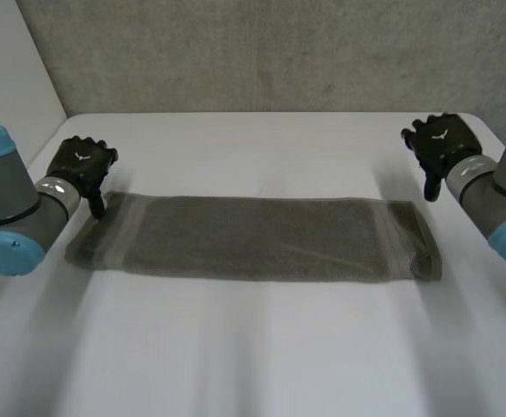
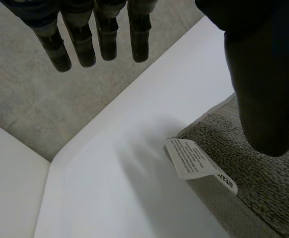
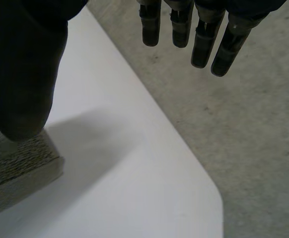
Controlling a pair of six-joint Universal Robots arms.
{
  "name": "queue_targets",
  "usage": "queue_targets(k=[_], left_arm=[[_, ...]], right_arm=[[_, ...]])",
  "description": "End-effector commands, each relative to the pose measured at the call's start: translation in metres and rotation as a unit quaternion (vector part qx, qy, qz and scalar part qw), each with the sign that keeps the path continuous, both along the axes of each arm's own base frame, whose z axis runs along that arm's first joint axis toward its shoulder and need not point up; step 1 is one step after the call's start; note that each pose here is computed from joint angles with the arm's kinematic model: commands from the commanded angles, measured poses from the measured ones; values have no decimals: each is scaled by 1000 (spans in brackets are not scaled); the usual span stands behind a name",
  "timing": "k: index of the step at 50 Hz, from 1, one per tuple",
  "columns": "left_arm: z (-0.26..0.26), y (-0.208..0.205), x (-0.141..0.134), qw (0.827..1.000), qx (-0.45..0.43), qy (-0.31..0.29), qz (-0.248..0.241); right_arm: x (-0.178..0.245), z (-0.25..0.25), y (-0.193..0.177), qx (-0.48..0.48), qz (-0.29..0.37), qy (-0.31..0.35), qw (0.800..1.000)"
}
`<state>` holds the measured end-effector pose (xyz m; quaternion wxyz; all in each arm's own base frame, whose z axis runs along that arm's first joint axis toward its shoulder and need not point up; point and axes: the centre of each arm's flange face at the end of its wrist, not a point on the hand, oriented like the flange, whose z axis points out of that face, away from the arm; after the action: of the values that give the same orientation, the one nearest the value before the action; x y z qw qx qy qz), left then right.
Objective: Fold the towel.
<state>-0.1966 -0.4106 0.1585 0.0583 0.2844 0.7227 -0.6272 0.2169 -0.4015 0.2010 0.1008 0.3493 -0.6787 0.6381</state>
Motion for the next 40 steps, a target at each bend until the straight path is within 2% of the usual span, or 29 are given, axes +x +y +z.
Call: queue_targets(k=[1,5,7,15,28,40], left_arm=[[18,29,8,1000,9,4,2],[25,61,11,1000,20,6,-10],[26,71,11,1000,22,8,-17],[14,102,8,998,38,29,-36],[1,105,5,994,50,95,-23],[-2,106,6,994,46,97,-23]], right_arm=[[-9,31,44,9,1,-33,999],[-13,33,68,33,-5,-57,998],[-17,20,90,79,-14,-76,994],[-19,-21,124,156,-17,-78,985],[-18,-72,105,142,-23,-74,987],[-19,-93,94,133,-17,-52,990]])
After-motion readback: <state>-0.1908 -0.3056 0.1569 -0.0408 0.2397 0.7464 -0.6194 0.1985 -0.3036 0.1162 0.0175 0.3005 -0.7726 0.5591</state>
